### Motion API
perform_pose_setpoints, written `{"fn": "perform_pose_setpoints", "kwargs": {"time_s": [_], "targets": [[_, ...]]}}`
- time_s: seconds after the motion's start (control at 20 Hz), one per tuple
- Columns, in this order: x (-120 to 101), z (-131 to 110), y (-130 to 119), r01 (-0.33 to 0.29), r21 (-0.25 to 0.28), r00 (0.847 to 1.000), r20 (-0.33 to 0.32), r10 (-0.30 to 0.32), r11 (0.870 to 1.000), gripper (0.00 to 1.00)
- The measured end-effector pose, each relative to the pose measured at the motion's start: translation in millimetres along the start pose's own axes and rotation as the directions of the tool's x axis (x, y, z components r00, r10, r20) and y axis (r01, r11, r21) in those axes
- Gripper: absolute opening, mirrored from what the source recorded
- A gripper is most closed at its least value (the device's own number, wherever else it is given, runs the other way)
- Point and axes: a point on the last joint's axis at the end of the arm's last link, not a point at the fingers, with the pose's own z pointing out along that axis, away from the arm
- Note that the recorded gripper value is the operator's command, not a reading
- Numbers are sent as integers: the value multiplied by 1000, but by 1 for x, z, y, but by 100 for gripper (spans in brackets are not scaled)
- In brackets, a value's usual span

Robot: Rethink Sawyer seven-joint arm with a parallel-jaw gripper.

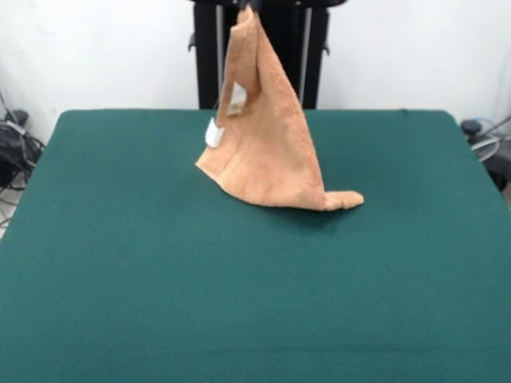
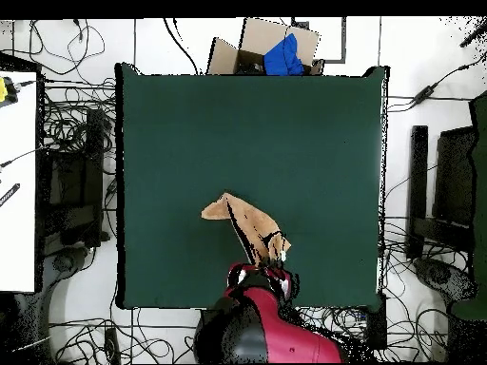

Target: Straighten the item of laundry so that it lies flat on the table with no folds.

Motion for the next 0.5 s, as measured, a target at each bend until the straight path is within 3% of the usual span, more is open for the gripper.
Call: {"fn": "perform_pose_setpoints", "kwargs": {"time_s": [0.5], "targets": [[1, -13, -33, -79, 22, 996, 30, 79, 997, 0]]}}
